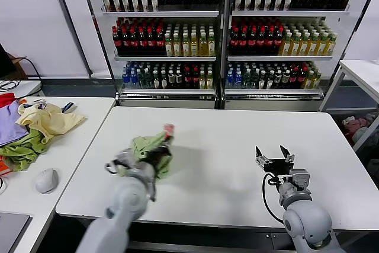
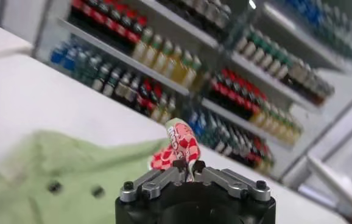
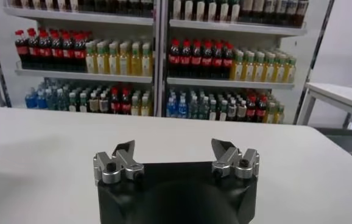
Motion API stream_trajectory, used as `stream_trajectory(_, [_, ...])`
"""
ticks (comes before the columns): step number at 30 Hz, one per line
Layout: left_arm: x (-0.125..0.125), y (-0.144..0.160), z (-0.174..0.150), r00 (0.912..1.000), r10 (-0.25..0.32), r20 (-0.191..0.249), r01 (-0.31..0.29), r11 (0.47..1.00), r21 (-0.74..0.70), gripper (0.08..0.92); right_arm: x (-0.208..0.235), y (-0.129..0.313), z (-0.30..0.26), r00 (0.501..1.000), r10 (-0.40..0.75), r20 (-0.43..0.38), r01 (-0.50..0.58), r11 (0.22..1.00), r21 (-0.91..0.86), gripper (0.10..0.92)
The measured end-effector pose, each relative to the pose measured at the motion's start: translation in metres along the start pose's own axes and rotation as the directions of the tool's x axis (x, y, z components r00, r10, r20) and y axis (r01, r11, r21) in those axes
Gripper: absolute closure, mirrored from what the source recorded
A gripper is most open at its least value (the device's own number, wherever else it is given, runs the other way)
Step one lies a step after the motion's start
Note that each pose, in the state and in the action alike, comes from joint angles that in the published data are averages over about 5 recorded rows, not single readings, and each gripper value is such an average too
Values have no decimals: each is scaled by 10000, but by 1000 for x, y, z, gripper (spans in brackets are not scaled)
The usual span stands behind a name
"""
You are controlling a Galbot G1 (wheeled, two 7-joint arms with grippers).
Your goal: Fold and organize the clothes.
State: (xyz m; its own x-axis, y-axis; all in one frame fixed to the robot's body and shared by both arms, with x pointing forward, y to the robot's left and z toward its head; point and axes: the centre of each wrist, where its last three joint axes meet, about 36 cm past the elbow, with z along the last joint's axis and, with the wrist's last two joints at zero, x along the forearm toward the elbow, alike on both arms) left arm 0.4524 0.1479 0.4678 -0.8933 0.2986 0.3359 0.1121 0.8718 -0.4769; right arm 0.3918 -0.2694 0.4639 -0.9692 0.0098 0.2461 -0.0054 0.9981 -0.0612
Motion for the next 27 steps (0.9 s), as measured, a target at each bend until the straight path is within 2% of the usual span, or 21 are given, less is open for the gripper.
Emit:
stream_trajectory(2, [-13,-17,15,9996,145,-245,-153,9993,-327,867,1,-1,-1,10000,26,24,-26,10000,-23,200])
stream_trajectory(5, [-27,-42,35,9980,380,-509,-420,9958,-809,806,1,-1,-1,10000,38,47,-38,10000,-58,200])
stream_trajectory(11, [-39,-70,58,9960,752,-484,-820,9836,-1604,634,0,4,-3,10000,-21,84,22,9999,-104,200])
stream_trajectory(15, [-36,-78,65,9942,1041,-251,-1070,9772,-1835,513,-2,10,-4,9999,-118,91,119,9999,-121,200])
stream_trajectory(20, [-21,-78,67,9922,1239,137,-1192,9753,-1858,375,-8,25,-3,9995,-314,57,314,9994,-158,200])
stream_trajectory(23, [-9,-71,65,9925,1107,522,-992,9774,-1866,288,-14,40,2,9987,-507,-24,506,9985,-194,200])
stream_trajectory(27, [8,-50,59,9911,598,1187,-359,9804,-1939,196,-25,66,11,9964,-810,-238,803,9963,-306,200])
